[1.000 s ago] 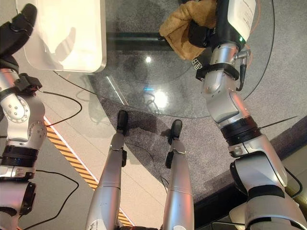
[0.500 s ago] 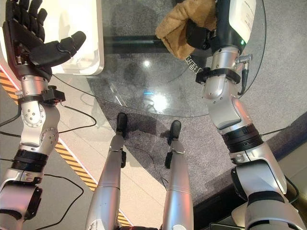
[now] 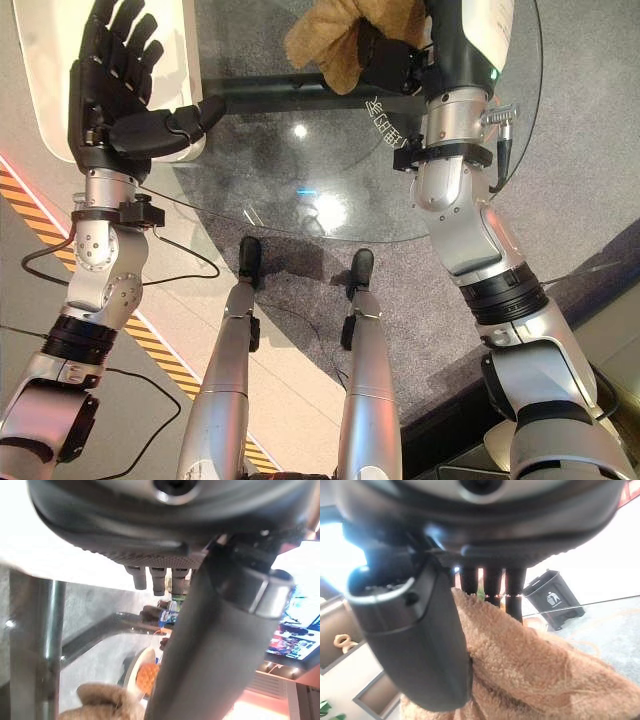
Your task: Wipe the table with a cloth and put it in the basket.
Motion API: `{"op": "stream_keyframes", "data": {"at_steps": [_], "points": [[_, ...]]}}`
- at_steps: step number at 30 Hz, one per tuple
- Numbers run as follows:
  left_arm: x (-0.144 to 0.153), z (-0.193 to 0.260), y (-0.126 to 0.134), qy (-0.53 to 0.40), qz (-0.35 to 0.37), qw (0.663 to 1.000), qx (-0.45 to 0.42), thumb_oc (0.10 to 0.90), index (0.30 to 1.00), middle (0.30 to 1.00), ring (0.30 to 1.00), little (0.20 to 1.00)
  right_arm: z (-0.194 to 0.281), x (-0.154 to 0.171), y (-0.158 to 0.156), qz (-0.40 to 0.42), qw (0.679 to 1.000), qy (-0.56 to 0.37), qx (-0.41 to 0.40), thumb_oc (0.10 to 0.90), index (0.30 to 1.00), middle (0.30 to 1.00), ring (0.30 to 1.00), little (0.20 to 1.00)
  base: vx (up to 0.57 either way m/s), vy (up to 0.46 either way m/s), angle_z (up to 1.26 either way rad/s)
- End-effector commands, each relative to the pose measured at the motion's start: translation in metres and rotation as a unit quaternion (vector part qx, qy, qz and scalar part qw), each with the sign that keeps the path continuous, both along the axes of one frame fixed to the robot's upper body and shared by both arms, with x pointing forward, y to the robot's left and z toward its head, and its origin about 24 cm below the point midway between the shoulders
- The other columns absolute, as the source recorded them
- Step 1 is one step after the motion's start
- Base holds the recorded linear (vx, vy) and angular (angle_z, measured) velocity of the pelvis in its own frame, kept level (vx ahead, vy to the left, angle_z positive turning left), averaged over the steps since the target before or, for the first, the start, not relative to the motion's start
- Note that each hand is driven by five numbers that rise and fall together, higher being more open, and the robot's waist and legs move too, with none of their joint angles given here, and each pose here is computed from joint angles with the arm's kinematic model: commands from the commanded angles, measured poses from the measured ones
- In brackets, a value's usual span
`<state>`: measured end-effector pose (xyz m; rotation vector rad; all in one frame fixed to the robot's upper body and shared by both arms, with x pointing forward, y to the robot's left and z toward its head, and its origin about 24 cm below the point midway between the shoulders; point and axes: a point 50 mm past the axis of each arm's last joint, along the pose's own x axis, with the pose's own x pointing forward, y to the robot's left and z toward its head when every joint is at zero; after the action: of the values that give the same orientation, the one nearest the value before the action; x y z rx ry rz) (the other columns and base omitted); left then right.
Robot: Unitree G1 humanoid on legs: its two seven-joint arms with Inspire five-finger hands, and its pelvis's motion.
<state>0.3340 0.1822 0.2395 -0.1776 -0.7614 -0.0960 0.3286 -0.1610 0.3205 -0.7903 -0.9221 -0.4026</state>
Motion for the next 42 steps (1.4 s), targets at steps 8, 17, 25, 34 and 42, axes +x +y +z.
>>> {"op": "stream_keyframes", "data": {"at_steps": [8, 17, 25, 34, 42], "points": [[-0.017, 0.046, -0.025, -0.118, -0.063, 0.991, -0.01, 0.8, 0.9, 0.9, 0.9, 0.9, 0.07, -0.071, 0.035, 0.152, 0.966, -0.209, -0.013, 0.1, 0.3, 0.3, 0.3, 0.2, 0.0, 0.0, 0.0], [-0.016, 0.054, -0.036, -0.123, -0.059, 0.991, 0.001, 0.8, 0.9, 0.9, 0.9, 0.9, 0.069, -0.08, 0.049, 0.212, 0.956, -0.203, -0.025, 0.1, 0.3, 0.3, 0.3, 0.2, -0.01, 0.009, -0.02], [-0.013, 0.061, -0.043, -0.13, -0.064, 0.989, 0.009, 0.8, 0.9, 0.9, 0.9, 0.9, 0.072, -0.084, 0.058, 0.236, 0.949, -0.206, -0.033, 0.1, 0.3, 0.3, 0.3, 0.2, 0.0, 0.002, 0.0], [-0.009, 0.068, -0.053, -0.127, -0.06, 0.99, 0.023, 0.8, 0.9, 0.9, 0.9, 0.9, 0.077, -0.09, 0.066, 0.267, 0.94, -0.207, -0.035, 0.1, 0.3, 0.3, 0.3, 0.2, 0.0, 0.0, 0.0], [-0.002, 0.073, -0.056, -0.121, -0.053, 0.991, 0.033, 0.8, 0.9, 0.9, 0.9, 0.9, 0.078, -0.093, 0.075, 0.323, 0.928, -0.184, -0.032, 0.1, 0.3, 0.3, 0.3, 0.2, 0.0, 0.0, 0.0]]}}
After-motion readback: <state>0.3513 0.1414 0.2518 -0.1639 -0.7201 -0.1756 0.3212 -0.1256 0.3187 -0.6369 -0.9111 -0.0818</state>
